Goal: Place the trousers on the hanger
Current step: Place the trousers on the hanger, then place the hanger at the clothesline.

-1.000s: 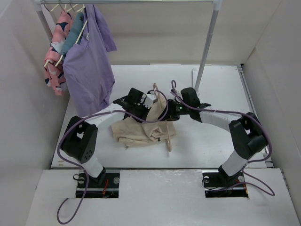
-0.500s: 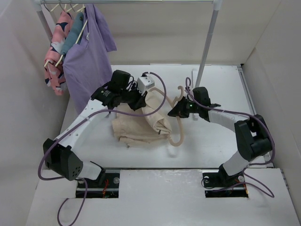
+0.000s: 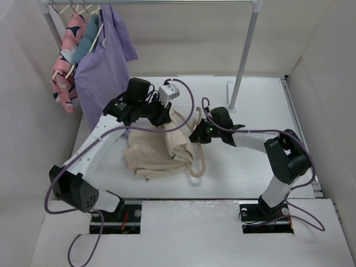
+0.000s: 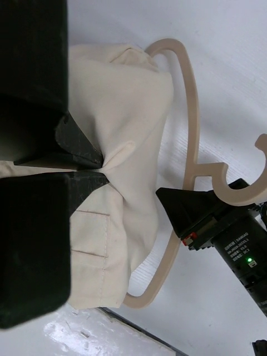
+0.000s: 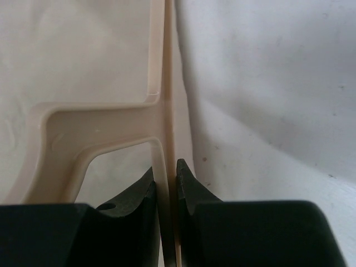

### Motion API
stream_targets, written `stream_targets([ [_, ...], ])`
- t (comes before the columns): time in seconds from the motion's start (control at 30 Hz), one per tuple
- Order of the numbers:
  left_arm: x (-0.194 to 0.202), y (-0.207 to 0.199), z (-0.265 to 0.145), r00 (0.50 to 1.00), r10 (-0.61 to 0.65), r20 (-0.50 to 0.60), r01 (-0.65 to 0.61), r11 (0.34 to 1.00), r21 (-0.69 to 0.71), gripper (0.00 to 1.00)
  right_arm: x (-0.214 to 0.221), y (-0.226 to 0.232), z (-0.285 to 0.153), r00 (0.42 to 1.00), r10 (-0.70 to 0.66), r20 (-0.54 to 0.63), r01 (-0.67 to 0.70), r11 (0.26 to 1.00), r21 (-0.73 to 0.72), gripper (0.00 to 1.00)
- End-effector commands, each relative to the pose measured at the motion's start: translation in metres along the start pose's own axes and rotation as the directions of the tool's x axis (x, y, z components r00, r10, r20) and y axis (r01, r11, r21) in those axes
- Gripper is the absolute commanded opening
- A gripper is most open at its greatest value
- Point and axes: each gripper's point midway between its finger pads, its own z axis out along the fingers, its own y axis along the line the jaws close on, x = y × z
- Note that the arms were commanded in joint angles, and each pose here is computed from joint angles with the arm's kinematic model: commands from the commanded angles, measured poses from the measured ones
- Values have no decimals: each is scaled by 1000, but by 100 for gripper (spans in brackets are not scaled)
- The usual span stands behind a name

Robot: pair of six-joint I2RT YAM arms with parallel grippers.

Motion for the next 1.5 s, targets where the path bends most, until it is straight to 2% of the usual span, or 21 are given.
stream_targets([
  [0.0, -23, -6, -17, 997, 27, 68, -29, 999, 17, 0, 0, -32, 6, 999, 47, 27, -50, 993, 106, 0],
  [0.27, -11, -7, -48, 997, 65, 38, -63, 997, -51, 0, 0, -64, 2, 996, 81, 35, -86, 983, 163, 0],
  [0.43, 0, 12, -64, 997, 71, -11, -72, 988, -134, 0, -12, -73, -15, 993, 56, 100, -77, 973, 215, 0],
  [0.57, 10, 12, -61, 997, 67, -34, -71, 991, -115, 0, -7, -79, -17, 996, 44, 81, -62, 968, 243, 0],
  [0.7, 64, 15, -42, 984, 44, -174, -61, 993, -96, 0, -7, -71, -21, 995, 24, 94, -46, 971, 233, 0],
  [0.73, 97, 14, -34, 969, 27, -245, -51, 995, -90, 0, -14, -63, -27, 993, 8, 122, -35, 975, 221, 0],
  [0.87, 170, 30, -29, 911, 76, -406, -143, 980, -139, 0, -26, -49, -48, 988, -40, 152, 0, 968, 250, 0],
  [0.93, 198, 50, -33, 862, 112, -494, -240, 949, -204, 0, -35, -42, -60, 984, -64, 166, 14, 960, 281, 0],
  [0.97, 218, 57, -27, 847, 112, -519, -263, 938, -227, 6, -39, -33, -67, 981, -88, 175, 37, 961, 274, 0],
  [1.0, 225, 62, -28, 832, 115, -542, -287, 927, -243, 25, -39, -24, -69, 979, -107, 171, 59, 962, 265, 0],
  [1.03, 228, 62, -27, 828, 124, -547, -295, 926, -236, 33, -39, -22, -73, 980, -114, 166, 66, 961, 269, 0],
  [1.13, 207, 58, -21, 870, 121, -477, -258, 938, -232, 61, -43, 5, -84, 971, -173, 166, 131, 963, 235, 0],
  [1.27, 171, 49, -25, 906, 145, -398, -233, 955, -183, 63, -39, 33, -106, 963, -233, 132, 202, 955, 216, 0],
  [1.37, 137, 30, -35, 924, 233, -304, -269, 959, -83, 63, -53, 63, -135, 939, -294, 180, 257, 945, 203, 0],
  [1.47, 103, 18, -41, 940, 284, -191, -298, 953, -51, 64, -65, 92, -171, 912, -336, 235, 289, 933, 214, 0],
])
